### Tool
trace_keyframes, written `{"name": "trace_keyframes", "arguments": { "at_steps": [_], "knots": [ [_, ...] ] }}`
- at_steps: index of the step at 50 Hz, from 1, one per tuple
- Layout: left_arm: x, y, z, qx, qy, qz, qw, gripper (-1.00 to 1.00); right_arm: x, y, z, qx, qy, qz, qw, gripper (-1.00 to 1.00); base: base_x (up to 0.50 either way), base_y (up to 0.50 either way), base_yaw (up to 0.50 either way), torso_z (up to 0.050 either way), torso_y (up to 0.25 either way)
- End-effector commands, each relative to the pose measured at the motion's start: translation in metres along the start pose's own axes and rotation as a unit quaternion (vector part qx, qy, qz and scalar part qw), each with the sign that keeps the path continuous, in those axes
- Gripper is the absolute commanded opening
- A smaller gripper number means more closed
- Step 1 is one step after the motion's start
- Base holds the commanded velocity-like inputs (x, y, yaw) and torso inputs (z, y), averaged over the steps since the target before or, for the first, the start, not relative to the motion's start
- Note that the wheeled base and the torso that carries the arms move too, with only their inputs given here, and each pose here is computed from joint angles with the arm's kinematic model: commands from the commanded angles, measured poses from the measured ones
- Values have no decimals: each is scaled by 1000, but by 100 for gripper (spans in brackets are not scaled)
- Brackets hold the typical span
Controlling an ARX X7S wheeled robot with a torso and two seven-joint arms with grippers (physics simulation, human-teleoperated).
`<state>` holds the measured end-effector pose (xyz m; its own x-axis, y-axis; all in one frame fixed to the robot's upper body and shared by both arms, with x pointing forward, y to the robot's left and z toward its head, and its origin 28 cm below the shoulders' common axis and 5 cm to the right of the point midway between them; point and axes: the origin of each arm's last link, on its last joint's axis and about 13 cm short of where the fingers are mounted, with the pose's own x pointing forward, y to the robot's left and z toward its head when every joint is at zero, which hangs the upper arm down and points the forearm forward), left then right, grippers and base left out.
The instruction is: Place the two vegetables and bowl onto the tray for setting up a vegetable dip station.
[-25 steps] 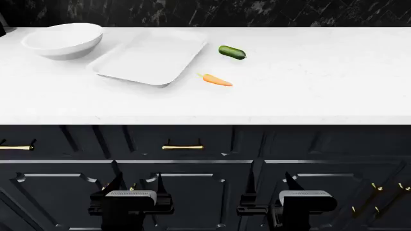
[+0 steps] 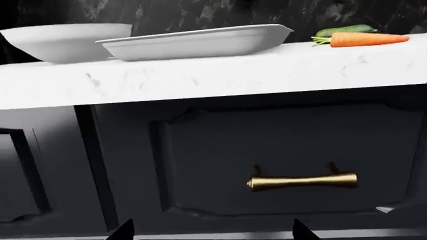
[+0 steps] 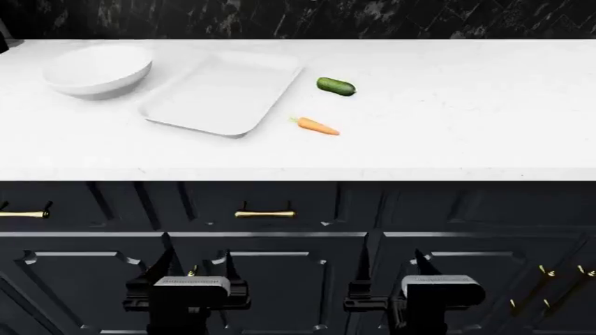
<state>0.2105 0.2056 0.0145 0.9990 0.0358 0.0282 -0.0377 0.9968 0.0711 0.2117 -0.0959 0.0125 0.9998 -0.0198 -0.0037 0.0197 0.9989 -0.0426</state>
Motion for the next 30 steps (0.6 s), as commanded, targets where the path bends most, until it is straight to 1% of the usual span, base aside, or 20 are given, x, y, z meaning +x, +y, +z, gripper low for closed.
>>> {"name": "trace_keyframes", "arguments": {
  "at_steps": [1, 2, 3, 4, 5, 6, 7, 8, 9, 10, 11, 12, 13, 14, 16, 20, 21, 23, 26, 30],
  "knots": [
    [60, 17, 114, 1, -178, 4, 984, 100, 55, 11, 116, 9, -167, 54, 984, 100, 0, 0, 0, 0, 0],
    [62, 22, 160, -12, -228, 20, 973, 100, 60, 14, 175, -63, -241, 100, 963, 100, 0, 0, 0, 0, 0],
    [47, 25, 177, -8, -231, 31, 972, 100, 52, 3, 230, -118, -309, 52, 942, 100, 0, 0, 0, 0, 0],
    [39, 33, 225, 5, -304, 17, 953, 100, 32, 0, 258, -130, -344, 29, 929, 100, 0, 0, 0, 0, 0],
    [56, 11, 247, 52, -274, -53, 959, 100, 12, -5, 263, -103, -347, 23, 932, 100, 0, 0, 0, 0, 0],
    [81, 20, 261, 91, -192, -55, 976, 100, 16, -6, 257, -75, -288, 21, 955, 100, 0, 0, 0, 0, 0],
    [93, 38, 282, 97, -124, -40, 987, 100, 21, -6, 248, -61, -215, 17, 975, 100, 0, 0, 0, 0, 0],
    [88, 47, 314, 95, -104, -34, 989, 100, 19, -6, 243, -39, -161, 16, 986, 100, 0, 0, 0, 0, 0],
    [69, 66, 344, 41, -116, -12, 992, 100, 20, -6, 236, -28, -94, 8, 995, 100, 0, 0, 0, 0, 0],
    [50, 77, 347, -27, -116, -6, 993, 100, 39, -16, 254, -28, -34, 0, 999, 100, 0, 0, 0, 0, 0],
    [53, 119, 349, -65, -88, 77, 991, 100, 57, -59, 282, -21, -31, -103, 994, 100, 0, 0, 0, 0, 0],
    [51, 150, 384, -44, -86, 143, 985, 100, 68, -84, 314, -47, -30, -166, 985, 100, 0, 0, 0, 0, 0],
    [47, 156, 411, -52, -109, 160, 980, 100, 78, -84, 344, -57, -26, -185, 981, 100, 0, 0, 0, 0, 0],
    [54, 150, 419, -59, -110, 158, 980, 100, 84, -82, 376, -47, -26, -198, 979, 100, 0, 0, 0, 0, 0],
    [61, 135, 427, -57, -120, 161, 978, 100, 49, -68, 444, -31, -137, -217, 966, 100, 0, 0, 0, 0, 0],
    [61, 100, 424, -78, -142, 167, 973, 100, 30, -40, 433, -7, -150, -224, 963, 100, 0, 0, 0, 0, 0],
    [59, 92, 421, -85, -138, 169, 972, 100, 27, -36, 429, -36, -124, -206, 970, 100, 0, 0, 0, 0, 0],
    [53, 77, 407, -92, -124, 175, 972, 100, 11, -28, 420, -45, -116, -40, 991, 100, 0, 0, 0, 0, 0],
    [36, 62, 403, -76, -119, 11, 990, 100, 13, -31, 413, -49, -108, -22, 993, 100, 0, 0, 0, 0, 0],
    [40, 63, 401, -75, -124, 15, 989, 100, 13, -30, 407, -59, -125, 11, 990, 100, 171, 0, 0, 0, 0]
  ]
}}
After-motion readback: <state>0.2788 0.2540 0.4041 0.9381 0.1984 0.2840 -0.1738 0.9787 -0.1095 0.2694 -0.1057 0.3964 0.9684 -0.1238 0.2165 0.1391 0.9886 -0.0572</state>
